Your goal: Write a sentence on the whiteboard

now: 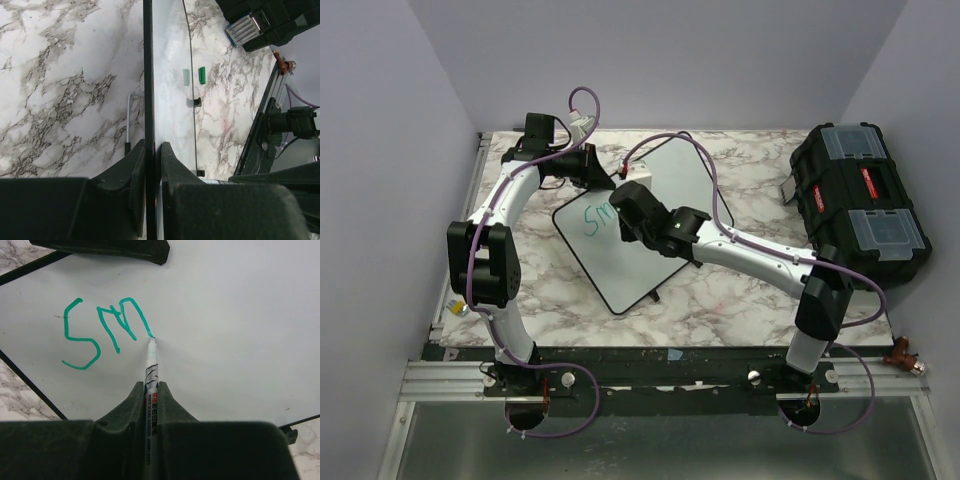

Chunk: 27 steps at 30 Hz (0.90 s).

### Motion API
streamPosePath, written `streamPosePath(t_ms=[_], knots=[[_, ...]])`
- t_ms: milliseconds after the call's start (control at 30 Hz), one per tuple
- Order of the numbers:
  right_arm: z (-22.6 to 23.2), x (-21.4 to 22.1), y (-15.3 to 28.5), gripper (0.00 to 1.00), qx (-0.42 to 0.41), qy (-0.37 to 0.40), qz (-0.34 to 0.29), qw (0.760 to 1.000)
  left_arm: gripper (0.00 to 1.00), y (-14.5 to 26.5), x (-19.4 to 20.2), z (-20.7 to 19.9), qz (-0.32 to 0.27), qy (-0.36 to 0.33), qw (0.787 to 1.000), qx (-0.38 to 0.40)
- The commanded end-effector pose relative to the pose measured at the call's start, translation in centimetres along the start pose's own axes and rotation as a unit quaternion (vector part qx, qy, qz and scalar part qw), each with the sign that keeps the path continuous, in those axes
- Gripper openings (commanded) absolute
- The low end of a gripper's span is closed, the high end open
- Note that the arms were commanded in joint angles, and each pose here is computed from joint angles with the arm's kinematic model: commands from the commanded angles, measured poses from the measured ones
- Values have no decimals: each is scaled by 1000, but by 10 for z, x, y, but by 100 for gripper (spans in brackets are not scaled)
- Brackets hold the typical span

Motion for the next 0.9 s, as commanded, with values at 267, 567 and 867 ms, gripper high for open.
streamPosePath(t_ms=[267,567,867], knots=[[-5,-25,31,1,-44,-14,-50,998,0,-2,-7,-5,-9,-61,998,11],[-24,-32,26,1,-91,-1,-57,994,0,-4,-3,-1,-10,-54,998,5],[-27,-37,14,1,-110,14,-44,993,0,-3,-4,6,-17,-55,998,-22]])
Point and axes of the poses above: each gripper's point midway between its finger pads, its own y axis back along the fingers, its own z axis along the line the jaws close on, x = y × z, the point moved 5 cm from there along y, back along the fingers, and after that the axes turned 3 degrees about y, right-handed, at the moved point
